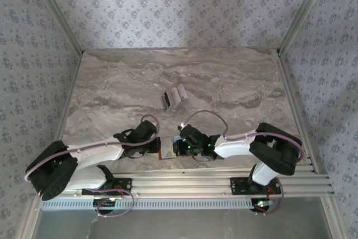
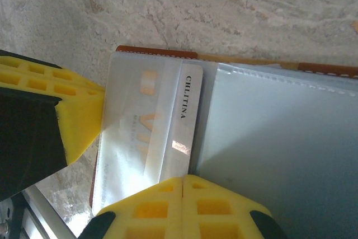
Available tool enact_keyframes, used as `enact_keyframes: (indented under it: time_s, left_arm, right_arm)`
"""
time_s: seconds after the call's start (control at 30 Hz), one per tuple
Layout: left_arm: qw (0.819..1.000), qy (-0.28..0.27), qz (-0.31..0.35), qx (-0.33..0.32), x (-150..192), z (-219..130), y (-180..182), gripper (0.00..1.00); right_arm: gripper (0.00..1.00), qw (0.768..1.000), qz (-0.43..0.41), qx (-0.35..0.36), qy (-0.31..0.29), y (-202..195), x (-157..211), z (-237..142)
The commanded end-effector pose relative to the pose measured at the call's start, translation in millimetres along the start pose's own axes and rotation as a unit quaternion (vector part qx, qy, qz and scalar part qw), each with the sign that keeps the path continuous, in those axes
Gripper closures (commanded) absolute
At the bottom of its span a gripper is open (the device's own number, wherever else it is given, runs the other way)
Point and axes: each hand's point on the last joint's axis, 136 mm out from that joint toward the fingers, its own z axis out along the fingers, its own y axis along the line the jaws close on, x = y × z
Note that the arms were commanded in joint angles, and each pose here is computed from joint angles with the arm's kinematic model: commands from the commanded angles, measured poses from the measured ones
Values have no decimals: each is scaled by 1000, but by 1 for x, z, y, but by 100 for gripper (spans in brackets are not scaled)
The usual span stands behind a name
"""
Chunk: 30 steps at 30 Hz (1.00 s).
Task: Put the credit cards into the card holder
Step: Insert the credit card into the card slot.
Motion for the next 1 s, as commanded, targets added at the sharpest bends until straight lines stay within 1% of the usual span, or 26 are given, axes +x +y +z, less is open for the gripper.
enact_keyframes:
  time_s: [0.0,0.03,0.1,0.13,0.3,0.43,0.57,0.67,0.73,0.8,0.9,0.97]
  left_arm:
    - [1000,12,2,8,7,3,-4,94]
    - [1000,11,2,8,8,2,-4,94]
    - [1000,9,1,5,7,2,-3,94]
    - [1000,8,1,4,7,1,-2,94]
    - [1000,5,1,3,6,1,-2,94]
    - [1000,6,1,3,5,1,-2,94]
    - [1000,7,3,3,5,1,-3,94]
    - [1000,6,2,4,5,0,-3,94]
    - [1000,6,2,3,5,0,-4,94]
    - [1000,6,2,4,5,0,-4,94]
    - [1000,7,2,6,5,-1,-5,94]
    - [1000,7,2,6,4,-2,-5,94]
  right_arm:
    - [90,999,-32,9,-3,11,-2,-3]
    - [86,999,-37,21,-5,9,-3,-7]
    - [75,998,-49,47,-7,5,-4,-16]
    - [71,997,-54,60,-8,3,-4,-19]
    - [58,988,-73,134,-18,-11,-9,-40]
    - [52,978,-93,183,-35,-18,-15,-57]
    - [42,952,-118,274,-66,-35,-27,-79]
    - [35,936,-137,317,-76,-40,-34,-85]
    - [33,920,-146,355,-75,-48,-36,-87]
    - [30,907,-156,387,-62,-55,-32,-86]
    - [31,899,-161,403,-51,-61,-29,-77]
    - [34,898,-160,406,-45,-65,-25,-72]
